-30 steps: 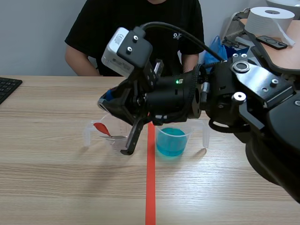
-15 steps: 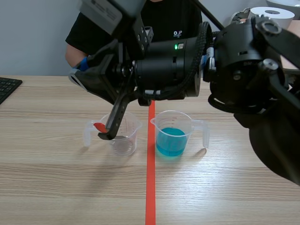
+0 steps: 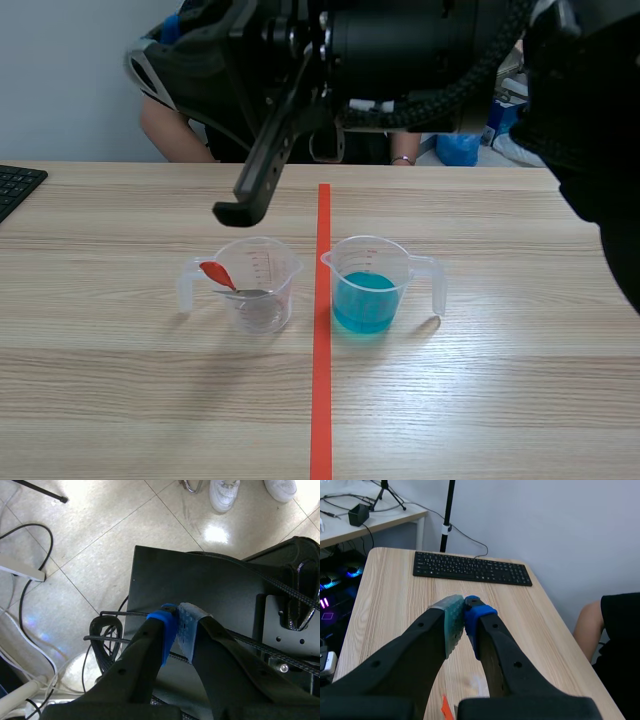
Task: Do the redox reaction experiment.
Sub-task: 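Lift the metal plate out of the left beaker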
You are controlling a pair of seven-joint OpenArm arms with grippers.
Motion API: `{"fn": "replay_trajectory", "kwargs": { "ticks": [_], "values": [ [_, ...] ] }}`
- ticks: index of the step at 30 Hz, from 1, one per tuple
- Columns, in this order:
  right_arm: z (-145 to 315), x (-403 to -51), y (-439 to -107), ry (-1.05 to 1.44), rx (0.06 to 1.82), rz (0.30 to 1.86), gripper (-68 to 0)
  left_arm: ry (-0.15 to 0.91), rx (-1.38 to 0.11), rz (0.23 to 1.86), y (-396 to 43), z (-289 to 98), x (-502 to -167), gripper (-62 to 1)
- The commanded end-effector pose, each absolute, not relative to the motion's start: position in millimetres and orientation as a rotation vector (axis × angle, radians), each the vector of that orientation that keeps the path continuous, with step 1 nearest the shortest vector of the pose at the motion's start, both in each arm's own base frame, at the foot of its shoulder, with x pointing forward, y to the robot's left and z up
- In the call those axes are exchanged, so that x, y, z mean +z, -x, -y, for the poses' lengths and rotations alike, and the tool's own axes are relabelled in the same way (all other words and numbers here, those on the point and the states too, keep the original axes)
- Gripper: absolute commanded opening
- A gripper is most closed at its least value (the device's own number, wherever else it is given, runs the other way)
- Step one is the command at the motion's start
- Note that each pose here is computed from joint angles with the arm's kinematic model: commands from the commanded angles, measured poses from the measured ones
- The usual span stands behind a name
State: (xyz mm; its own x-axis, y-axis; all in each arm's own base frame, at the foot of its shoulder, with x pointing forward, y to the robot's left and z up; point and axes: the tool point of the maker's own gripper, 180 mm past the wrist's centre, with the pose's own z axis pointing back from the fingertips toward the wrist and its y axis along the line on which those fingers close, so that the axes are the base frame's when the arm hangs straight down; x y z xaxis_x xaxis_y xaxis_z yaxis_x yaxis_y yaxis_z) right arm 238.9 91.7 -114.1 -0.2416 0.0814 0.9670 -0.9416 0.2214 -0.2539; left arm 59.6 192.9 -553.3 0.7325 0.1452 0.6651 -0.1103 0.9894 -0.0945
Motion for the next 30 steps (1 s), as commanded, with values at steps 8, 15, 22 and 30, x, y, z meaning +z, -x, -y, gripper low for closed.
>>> {"fn": "replay_trajectory", "kwargs": {
  "ticks": [8,15,22,30],
  "values": [
    [-90,-110,-241,-0.859,1.24,1.456,-66.9,0.048,0.142,0.745,-59,-194,-552,-58.2],
    [-76,-133,-255,-0.774,1.172,1.349,-66.9,0.048,0.142,0.745,-59,-194,-552,-58.2],
    [-57,-170,-268,-0.597,1.169,1.175,-66.9,0.048,0.142,0.745,-59,-194,-552,-58.2],
    [-45,-194,-269,-0.497,1.193,1.046,-66.9,0.048,0.142,0.745,-59,-194,-552,-58.2]
  ]
}}
